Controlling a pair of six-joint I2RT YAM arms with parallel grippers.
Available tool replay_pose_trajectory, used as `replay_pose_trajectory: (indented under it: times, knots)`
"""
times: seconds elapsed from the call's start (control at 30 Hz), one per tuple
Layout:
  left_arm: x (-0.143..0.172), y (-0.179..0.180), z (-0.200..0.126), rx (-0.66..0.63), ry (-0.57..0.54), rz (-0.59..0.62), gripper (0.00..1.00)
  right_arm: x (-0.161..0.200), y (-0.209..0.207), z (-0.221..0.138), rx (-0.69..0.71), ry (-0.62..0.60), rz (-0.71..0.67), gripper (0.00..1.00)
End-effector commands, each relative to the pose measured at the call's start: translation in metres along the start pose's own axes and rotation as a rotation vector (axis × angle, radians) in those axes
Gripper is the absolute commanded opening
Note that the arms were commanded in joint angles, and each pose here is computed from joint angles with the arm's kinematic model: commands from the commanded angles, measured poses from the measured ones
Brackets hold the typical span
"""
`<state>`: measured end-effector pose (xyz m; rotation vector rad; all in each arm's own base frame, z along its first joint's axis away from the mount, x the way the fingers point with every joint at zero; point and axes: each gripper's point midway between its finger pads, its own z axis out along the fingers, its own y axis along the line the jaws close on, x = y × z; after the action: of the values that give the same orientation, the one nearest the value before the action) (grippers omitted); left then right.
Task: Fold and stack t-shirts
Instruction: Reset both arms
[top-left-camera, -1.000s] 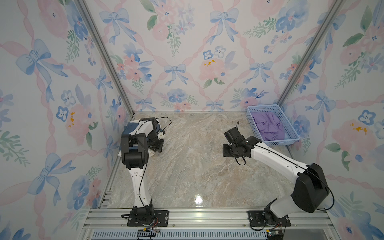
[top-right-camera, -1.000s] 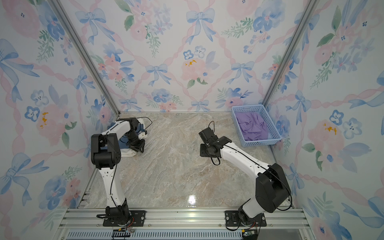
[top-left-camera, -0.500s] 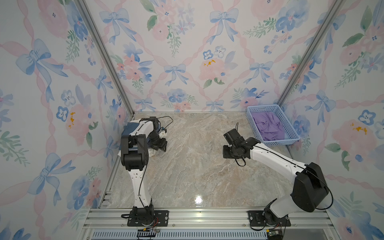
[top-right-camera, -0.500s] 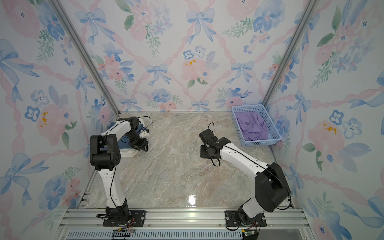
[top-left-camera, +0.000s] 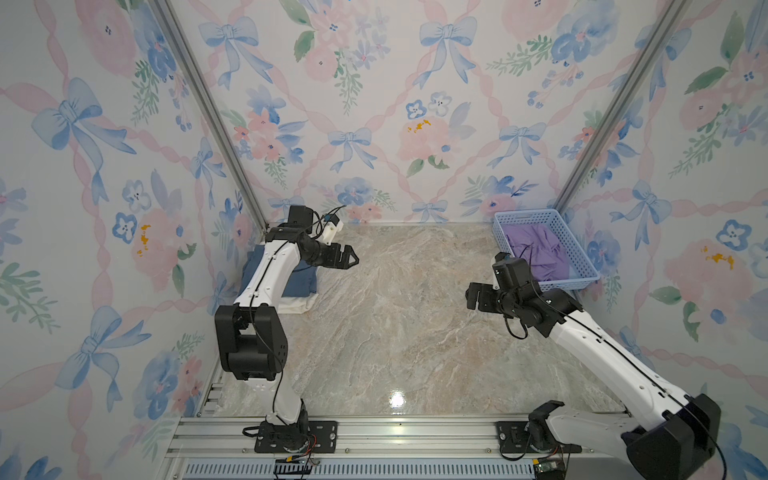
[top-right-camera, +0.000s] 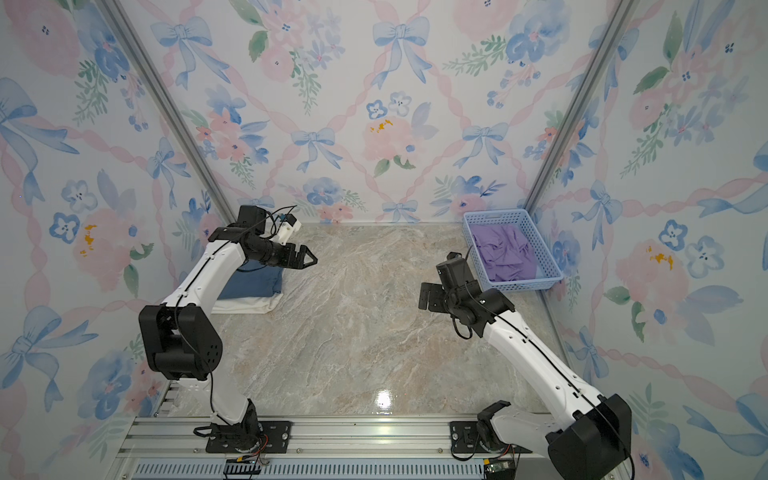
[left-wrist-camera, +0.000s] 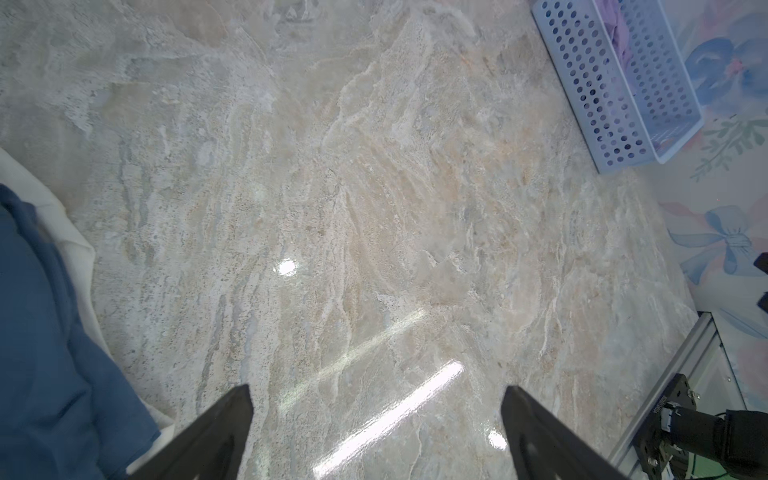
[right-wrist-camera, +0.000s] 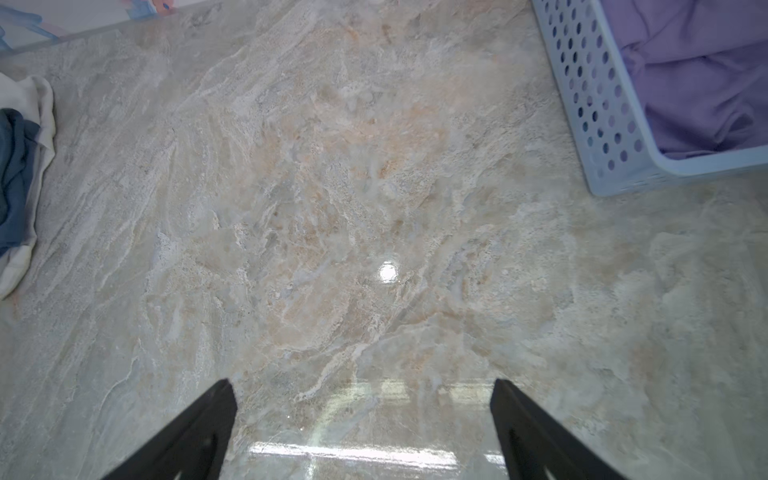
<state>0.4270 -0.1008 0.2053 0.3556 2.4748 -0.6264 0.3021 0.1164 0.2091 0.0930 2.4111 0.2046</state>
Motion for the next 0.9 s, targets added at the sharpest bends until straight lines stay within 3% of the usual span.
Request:
replay_pose_trajectory:
  times: [0.0,0.2,0.37,0.47,0.57,0.7,0.87]
  knots:
    - [-0.024,-0.001,-0.022,-0.128,-0.201,0.018,0.98,-0.008,-0.016,-0.009,0.062,-0.063,-0.043,0.99]
    - [-0.004,0.029,-0.061,-0.392,-0.505,0.025,0.98,-0.007,-0.043,0.004,0.159,-0.13,-0.176,0.99]
    - [0.041,0.044,-0.081,-0.538,-0.744,0.093,0.98,-0.014,-0.053,0.003,0.164,-0.312,-0.213,0.99]
    - [0.068,0.051,-0.064,-0.542,-0.723,0.102,0.98,-0.012,-0.07,0.002,0.176,-0.391,-0.199,0.99]
    - [0.079,0.059,-0.06,-0.567,-0.787,0.108,0.98,-0.011,-0.085,0.005,0.182,-0.449,-0.15,0.99]
    - [0.085,0.059,-0.05,-0.533,-0.856,0.107,0.98,-0.009,-0.097,0.015,0.203,-0.461,-0.135,0.99]
    - [0.104,0.082,-0.036,-0.614,-0.889,0.079,0.98,-0.005,-0.113,0.038,0.253,-0.457,-0.157,0.99]
